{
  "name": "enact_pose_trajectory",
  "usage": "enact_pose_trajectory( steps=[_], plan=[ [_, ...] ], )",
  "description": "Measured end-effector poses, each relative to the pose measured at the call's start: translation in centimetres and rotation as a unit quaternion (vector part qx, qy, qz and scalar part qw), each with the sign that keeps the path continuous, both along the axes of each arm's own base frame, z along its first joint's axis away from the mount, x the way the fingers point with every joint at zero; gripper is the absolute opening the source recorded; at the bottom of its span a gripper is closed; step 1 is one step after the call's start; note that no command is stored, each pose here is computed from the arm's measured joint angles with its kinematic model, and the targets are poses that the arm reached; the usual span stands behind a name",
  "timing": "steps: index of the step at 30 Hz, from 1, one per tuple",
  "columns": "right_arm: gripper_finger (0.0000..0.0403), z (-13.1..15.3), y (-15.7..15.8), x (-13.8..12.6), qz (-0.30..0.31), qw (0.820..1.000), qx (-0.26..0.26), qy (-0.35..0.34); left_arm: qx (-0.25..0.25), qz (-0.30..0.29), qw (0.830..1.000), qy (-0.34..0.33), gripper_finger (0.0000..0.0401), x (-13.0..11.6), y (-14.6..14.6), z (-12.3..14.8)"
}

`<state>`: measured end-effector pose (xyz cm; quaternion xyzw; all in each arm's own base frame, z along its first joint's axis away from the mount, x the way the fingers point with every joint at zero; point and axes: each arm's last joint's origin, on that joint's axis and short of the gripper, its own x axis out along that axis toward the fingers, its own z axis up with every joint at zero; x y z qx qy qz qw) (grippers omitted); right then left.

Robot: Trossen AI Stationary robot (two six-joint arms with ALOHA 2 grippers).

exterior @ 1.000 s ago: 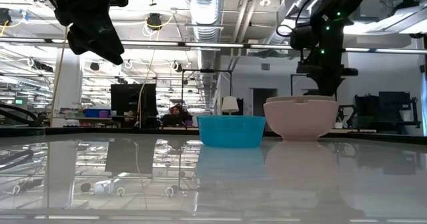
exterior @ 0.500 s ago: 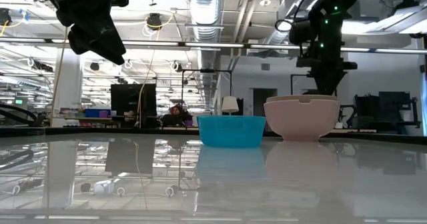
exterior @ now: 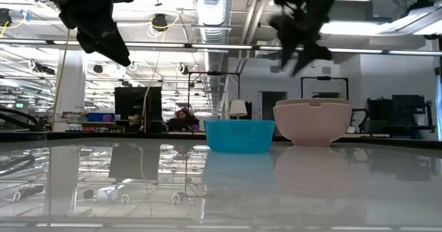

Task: Nest bowls inside each other
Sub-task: Stack the blue bowl on top of the blue-patterned bowl

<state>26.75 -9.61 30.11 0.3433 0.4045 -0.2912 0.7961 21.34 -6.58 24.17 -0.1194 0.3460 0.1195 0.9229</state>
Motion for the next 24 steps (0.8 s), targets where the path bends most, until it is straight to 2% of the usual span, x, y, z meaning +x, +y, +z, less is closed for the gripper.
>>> enact_pose_trajectory(
  steps=[6, 11, 17, 24],
  plan=[
    [0.0196, -0.9, 7.3, 4.8, 0.048, 0.996, -0.027, -0.07, 0.031, -0.028, 0.999, 0.008, 0.0135, 0.0, 0.0, 0.0],
    [0.0184, -4.6, 11.3, 7.2, 0.085, 0.996, -0.032, -0.026, 0.056, -0.047, 0.997, 0.024, 0.0135, -0.2, 0.1, -0.2],
    [0.0173, -8.4, 12.0, 8.5, 0.056, 0.998, -0.011, 0.03, 0.072, -0.063, 0.995, 0.022, 0.0135, -0.1, 0.1, -0.1],
    [0.0171, -8.9, 11.0, 8.6, 0.004, 0.999, -0.024, 0.039, 0.077, -0.067, 0.995, 0.023, 0.0135, -0.1, 0.1, -0.1]
  ],
)
